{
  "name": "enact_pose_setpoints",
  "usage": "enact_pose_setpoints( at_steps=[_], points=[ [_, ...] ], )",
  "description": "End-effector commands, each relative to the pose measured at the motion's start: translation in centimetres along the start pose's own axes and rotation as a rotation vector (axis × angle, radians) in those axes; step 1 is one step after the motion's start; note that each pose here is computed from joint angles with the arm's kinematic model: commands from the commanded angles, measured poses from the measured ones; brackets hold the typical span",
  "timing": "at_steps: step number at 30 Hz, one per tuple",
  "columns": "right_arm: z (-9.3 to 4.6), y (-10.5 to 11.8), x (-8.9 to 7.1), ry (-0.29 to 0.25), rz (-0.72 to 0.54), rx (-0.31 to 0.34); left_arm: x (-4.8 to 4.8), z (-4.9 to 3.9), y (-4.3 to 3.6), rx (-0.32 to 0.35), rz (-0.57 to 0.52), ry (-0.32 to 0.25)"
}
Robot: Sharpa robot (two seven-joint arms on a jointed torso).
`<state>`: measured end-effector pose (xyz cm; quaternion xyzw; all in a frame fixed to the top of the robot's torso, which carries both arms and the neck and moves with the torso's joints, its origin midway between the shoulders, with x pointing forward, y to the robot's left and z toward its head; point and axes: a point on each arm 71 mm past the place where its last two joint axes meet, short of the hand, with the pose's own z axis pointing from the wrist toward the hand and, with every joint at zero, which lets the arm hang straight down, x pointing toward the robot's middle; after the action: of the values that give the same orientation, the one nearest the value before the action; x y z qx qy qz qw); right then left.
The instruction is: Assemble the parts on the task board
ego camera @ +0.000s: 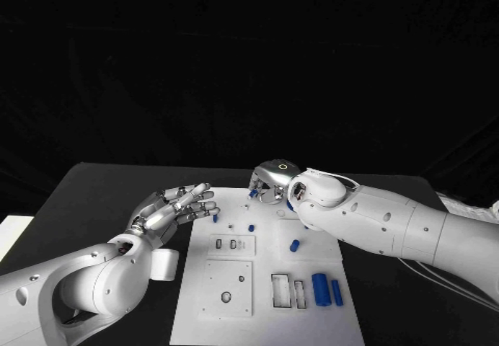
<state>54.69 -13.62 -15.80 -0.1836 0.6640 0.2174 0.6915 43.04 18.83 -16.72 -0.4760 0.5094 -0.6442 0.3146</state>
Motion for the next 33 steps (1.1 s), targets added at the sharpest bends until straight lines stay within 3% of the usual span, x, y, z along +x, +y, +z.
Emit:
enact_pose_setpoints(
  at_steps=[1, 33],
  points=[
    [0.10, 0.10, 0.39, 0.048, -0.017, -0.009, 0.23, 0.03, -0.13, 0.005, -0.004, 0.008],
    [1.00, 0.44, 0.82, 0.085, -0.015, 0.014, 0.49, 0.15, -0.15, 0.001, -0.007, 0.017]
  ],
)
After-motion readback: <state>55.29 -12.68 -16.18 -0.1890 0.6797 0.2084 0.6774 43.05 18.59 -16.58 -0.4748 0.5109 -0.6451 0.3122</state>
